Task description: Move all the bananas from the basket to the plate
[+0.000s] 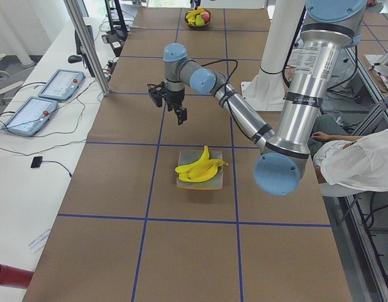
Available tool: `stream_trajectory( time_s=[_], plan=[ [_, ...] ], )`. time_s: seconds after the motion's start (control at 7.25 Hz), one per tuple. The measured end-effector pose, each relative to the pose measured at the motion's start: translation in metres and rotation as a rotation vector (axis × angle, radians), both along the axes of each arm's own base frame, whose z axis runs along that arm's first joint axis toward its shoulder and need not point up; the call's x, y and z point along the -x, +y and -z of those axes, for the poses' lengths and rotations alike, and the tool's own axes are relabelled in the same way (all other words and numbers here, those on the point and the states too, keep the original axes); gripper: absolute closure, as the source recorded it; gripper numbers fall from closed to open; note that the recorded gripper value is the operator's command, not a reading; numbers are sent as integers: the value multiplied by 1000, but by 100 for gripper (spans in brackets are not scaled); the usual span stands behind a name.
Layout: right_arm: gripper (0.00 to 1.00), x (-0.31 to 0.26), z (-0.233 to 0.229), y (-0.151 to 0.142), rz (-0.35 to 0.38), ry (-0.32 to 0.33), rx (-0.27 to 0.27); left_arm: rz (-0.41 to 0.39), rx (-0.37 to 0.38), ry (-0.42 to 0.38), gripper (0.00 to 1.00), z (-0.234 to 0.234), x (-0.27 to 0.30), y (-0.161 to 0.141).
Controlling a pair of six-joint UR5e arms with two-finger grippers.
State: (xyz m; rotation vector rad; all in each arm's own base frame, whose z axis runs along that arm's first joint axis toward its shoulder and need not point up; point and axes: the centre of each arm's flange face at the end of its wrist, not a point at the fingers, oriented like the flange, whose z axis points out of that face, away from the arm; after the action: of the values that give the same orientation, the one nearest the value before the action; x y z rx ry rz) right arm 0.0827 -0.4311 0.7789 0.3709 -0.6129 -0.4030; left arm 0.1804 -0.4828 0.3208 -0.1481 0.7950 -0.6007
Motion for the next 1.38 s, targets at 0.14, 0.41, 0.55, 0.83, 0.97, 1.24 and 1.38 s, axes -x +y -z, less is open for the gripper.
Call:
stream_trajectory(
  time_s=[0.14, 0.41, 0.55, 0.83, 0.97, 1.24, 1.38],
  plan=[
    [0, 1, -4, 1, 6, 4, 10, 0, -5, 3, 0, 2, 1, 1],
    [7, 7, -12, 2, 6, 3, 43, 1, -14, 8, 0, 7, 3, 4],
    [18, 17, -13, 1, -6, -5, 71, 1, -17, 10, 0, 8, 3, 5],
    [48, 37, -10, -5, 9, -1, 87, -2, -20, 25, 0, 14, 6, 8],
    [49, 46, -11, -5, 39, 9, 80, -1, -23, 31, 0, 17, 7, 10],
    [86, 51, -17, 0, 88, 25, 64, 3, -26, 42, 0, 23, 10, 13],
    [100, 49, -18, 0, 99, 29, 61, 2, -24, 50, 0, 25, 11, 14]
  ],
)
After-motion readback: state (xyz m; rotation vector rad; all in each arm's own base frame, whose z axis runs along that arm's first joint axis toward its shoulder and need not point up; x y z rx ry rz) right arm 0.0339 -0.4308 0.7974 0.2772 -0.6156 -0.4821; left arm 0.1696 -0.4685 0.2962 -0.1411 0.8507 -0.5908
